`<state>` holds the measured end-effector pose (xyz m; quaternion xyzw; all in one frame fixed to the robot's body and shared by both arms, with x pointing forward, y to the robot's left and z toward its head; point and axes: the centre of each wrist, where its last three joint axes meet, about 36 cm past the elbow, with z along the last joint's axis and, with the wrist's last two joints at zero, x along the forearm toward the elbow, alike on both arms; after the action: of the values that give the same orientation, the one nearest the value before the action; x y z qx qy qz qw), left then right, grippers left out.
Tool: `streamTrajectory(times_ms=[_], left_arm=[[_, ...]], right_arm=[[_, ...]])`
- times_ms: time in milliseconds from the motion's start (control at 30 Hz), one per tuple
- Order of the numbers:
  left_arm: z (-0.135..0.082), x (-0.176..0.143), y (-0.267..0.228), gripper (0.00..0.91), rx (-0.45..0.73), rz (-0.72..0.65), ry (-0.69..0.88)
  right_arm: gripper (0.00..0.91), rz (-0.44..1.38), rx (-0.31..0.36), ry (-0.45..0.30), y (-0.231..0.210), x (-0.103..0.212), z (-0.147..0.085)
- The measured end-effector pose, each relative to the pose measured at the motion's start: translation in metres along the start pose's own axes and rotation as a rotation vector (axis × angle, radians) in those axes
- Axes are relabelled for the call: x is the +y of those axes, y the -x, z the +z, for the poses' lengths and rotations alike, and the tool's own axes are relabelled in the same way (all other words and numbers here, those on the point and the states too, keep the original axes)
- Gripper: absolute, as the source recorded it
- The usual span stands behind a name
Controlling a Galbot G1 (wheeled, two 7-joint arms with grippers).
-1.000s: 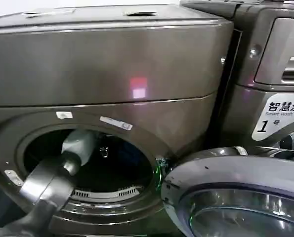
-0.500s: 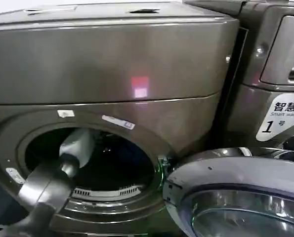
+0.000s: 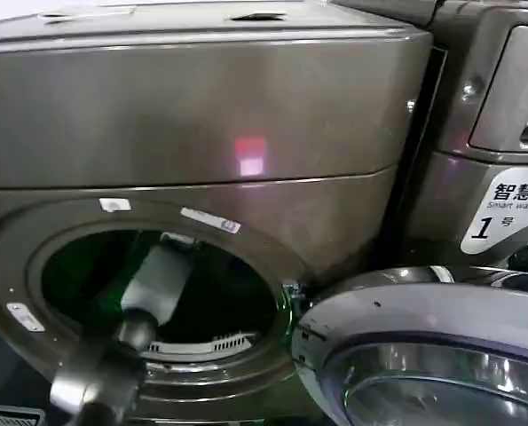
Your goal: Grasp the clothes from the dryer.
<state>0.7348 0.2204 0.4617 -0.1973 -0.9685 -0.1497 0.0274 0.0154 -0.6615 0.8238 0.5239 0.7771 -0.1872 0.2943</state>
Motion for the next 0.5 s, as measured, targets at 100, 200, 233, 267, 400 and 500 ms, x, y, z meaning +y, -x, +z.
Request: streamTrajectory(times_ms=[100,200,233,267,400,500], left_arm=[[-0.002,-0.008,-0.01,0.0,-0.089,-0.143,-0.052],[-0.001,-0.019,-0.022,0.0,-0.159,-0.283,-0.086],[0.001,-0.023,-0.027,0.0,-0.174,-0.329,-0.094],[0.001,-0.027,-0.032,0.0,-0.189,-0.367,-0.1],[0.009,-0.043,-0.051,0.0,-0.209,-0.466,-0.12],[0.015,-0.05,-0.065,0.0,-0.198,-0.51,-0.132]], right_arm=[[0.907,-0.001,-0.013,-0.009,0.0,-0.001,0.001],[0.907,0.002,-0.025,-0.019,0.0,-0.001,0.001],[0.907,0.004,-0.029,-0.021,0.0,-0.002,0.0],[0.907,0.006,-0.032,-0.024,0.001,-0.002,0.0],[0.907,0.014,-0.033,-0.039,0.0,-0.005,-0.002],[0.907,0.019,-0.037,-0.043,0.0,-0.007,-0.001]])
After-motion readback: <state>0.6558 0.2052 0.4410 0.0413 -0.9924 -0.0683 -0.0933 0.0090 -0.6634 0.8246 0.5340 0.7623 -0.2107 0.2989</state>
